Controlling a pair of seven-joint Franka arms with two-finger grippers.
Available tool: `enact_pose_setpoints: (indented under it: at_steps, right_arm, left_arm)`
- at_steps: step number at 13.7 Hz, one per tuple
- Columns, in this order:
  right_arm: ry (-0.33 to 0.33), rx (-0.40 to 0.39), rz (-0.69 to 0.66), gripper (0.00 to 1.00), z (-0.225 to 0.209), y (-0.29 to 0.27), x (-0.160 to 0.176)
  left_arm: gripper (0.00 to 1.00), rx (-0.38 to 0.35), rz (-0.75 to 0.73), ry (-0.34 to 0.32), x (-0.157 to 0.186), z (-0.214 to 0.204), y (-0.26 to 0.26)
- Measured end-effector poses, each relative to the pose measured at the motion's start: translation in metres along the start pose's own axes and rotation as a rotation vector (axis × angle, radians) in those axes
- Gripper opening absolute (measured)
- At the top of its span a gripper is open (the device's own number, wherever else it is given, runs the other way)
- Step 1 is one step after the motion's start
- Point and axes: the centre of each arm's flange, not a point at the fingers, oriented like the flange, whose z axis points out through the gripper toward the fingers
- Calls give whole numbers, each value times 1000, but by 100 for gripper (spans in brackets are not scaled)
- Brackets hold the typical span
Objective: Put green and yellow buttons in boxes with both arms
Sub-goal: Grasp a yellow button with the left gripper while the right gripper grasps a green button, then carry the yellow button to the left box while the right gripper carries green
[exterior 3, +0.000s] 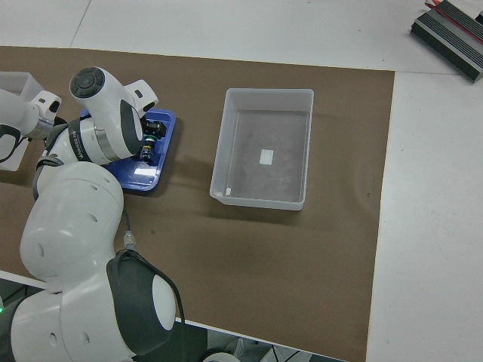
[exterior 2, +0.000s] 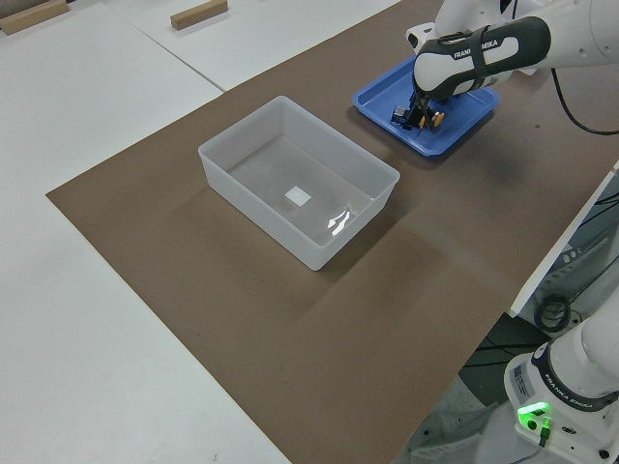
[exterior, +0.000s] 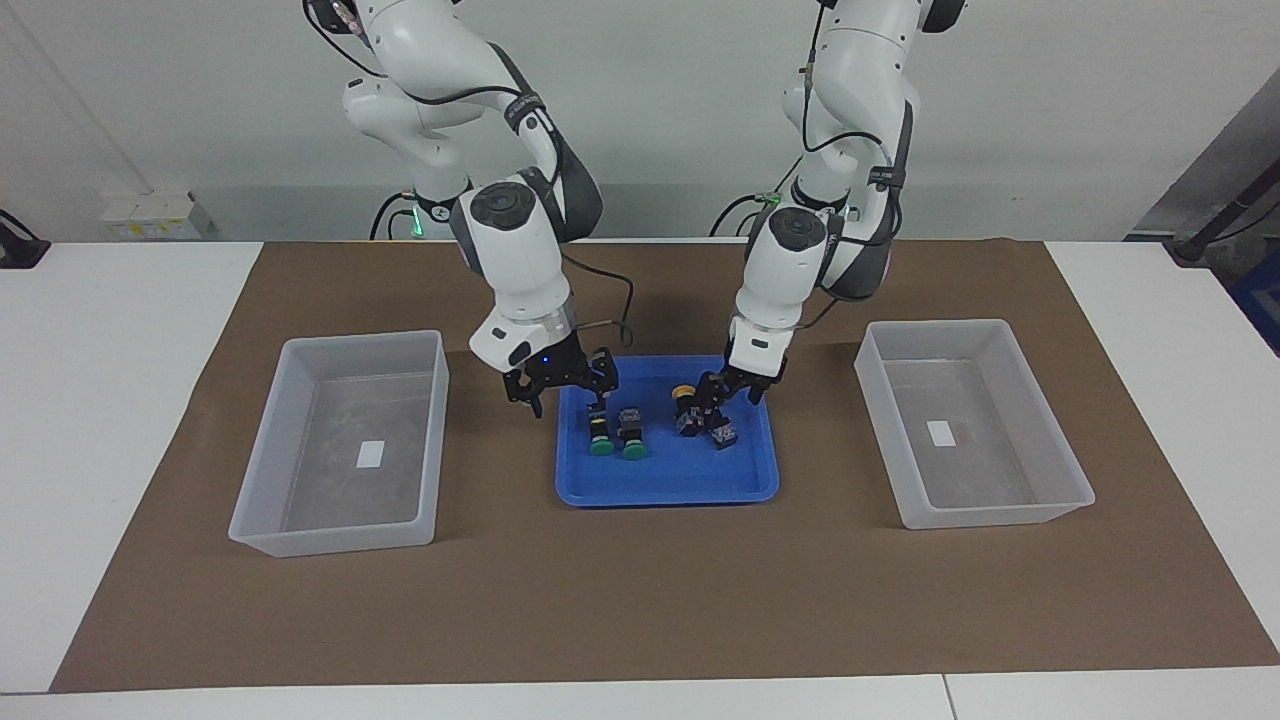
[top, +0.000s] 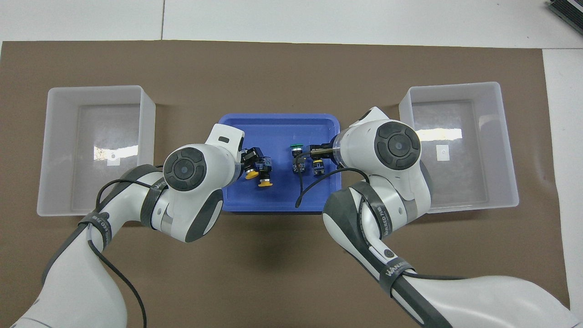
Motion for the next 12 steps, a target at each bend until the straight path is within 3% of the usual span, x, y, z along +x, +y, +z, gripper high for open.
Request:
enact_pose_setpoints:
  at_steps: [1, 2, 6, 10, 12]
  right_arm:
    - [3, 1, 0, 77, 3, 1, -2]
    - [5, 4, -3, 69, 8, 0, -4]
    - [-3, 14, -36, 69, 29, -19, -18]
    - [-2, 6, -54, 68, 44, -17, -28]
    - [-2, 5, -55, 68, 48, -16, -31]
  left_arm:
    - [85, -2, -3, 2, 0, 1, 0]
    - [79, -7, -9, 5, 1, 1, 0]
    - [70, -16, -27, 9, 1, 12, 0]
    - [48, -17, -29, 9, 1, 16, -1]
    - [48, -17, -28, 10, 1, 16, 0]
